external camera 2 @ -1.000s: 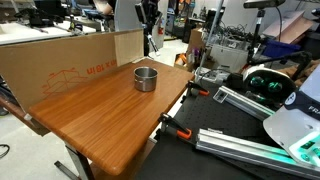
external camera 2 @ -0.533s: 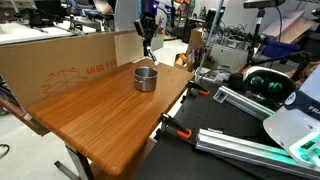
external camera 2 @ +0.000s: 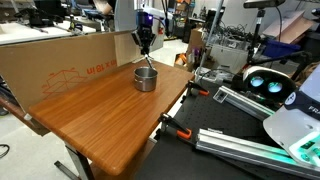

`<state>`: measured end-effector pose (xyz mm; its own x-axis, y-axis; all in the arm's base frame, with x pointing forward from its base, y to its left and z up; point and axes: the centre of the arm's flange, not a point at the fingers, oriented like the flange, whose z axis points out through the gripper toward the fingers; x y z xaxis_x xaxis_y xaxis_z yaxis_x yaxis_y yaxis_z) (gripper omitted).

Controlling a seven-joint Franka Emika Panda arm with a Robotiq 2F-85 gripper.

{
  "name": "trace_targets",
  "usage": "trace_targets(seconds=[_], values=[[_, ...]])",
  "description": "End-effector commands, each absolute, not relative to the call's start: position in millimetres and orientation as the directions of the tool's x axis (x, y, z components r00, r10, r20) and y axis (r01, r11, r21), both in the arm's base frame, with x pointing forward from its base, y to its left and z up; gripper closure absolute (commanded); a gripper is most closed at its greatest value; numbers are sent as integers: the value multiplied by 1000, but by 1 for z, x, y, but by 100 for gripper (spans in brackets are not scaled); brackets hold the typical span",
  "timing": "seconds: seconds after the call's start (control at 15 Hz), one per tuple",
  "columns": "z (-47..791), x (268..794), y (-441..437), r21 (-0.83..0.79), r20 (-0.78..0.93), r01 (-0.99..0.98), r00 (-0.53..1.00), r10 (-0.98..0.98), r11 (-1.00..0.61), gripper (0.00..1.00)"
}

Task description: Remove the marker from the pot and put it on the table

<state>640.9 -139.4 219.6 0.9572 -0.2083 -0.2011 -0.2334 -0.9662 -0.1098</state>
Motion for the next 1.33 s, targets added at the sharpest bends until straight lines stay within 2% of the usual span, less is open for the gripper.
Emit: trace_targets(seconds=[0.0,0.6,1.07,1.13,1.2,1.27], values=[[203,661,-147,-66,-234,-247,946,-226,-967,95],[158,680,-156,68,-292,-277,913,-284,-959,95],[151,698,-155,104,-291,-273,911,-291,-956,95],[150,699,-155,113,-300,-265,910,-287,-958,55],[150,700,-155,119,-301,-259,911,-284,-958,54],[149,701,-155,123,-301,-255,911,-281,-959,48]])
